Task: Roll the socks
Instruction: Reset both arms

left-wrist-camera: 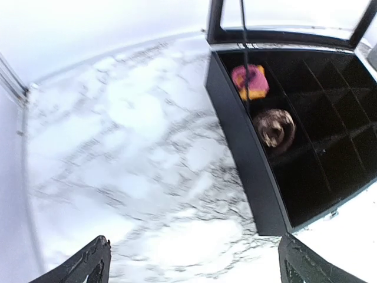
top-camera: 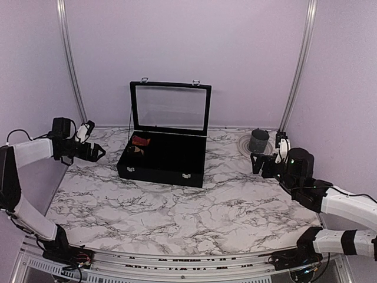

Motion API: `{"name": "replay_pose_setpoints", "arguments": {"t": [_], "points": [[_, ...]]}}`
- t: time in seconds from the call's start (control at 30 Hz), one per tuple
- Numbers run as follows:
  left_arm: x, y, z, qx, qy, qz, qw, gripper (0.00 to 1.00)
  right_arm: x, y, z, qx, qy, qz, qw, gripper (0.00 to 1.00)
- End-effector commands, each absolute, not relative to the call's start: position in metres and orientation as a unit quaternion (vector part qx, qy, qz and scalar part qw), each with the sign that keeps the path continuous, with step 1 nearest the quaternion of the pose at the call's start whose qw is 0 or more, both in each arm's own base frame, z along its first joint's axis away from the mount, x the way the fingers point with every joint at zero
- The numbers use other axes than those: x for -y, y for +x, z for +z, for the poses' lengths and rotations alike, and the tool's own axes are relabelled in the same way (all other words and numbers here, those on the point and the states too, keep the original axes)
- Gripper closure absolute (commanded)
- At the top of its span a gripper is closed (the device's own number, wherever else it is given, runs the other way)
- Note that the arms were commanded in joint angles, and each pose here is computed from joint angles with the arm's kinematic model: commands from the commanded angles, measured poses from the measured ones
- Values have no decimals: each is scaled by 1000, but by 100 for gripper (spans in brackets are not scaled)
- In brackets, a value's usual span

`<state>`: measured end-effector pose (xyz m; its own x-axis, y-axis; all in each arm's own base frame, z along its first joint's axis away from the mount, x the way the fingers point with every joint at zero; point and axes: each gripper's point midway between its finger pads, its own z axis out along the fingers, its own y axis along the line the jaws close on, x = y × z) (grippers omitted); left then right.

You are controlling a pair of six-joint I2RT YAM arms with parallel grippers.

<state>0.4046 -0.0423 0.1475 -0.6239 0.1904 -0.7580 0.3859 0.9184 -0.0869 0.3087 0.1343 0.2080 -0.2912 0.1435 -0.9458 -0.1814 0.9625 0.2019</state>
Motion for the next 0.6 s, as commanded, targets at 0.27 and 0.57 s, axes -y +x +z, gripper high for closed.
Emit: {"name": "replay_pose_setpoints", "arguments": {"t": [0.27,0.57], "points": [[40,409,178,-760,125,-120,626,1,-28,322,203,-743,46,-55,666,0],[25,389,167,-715,87,-82,689,0,-6,343,185,-702,40,-78,706,0]]}}
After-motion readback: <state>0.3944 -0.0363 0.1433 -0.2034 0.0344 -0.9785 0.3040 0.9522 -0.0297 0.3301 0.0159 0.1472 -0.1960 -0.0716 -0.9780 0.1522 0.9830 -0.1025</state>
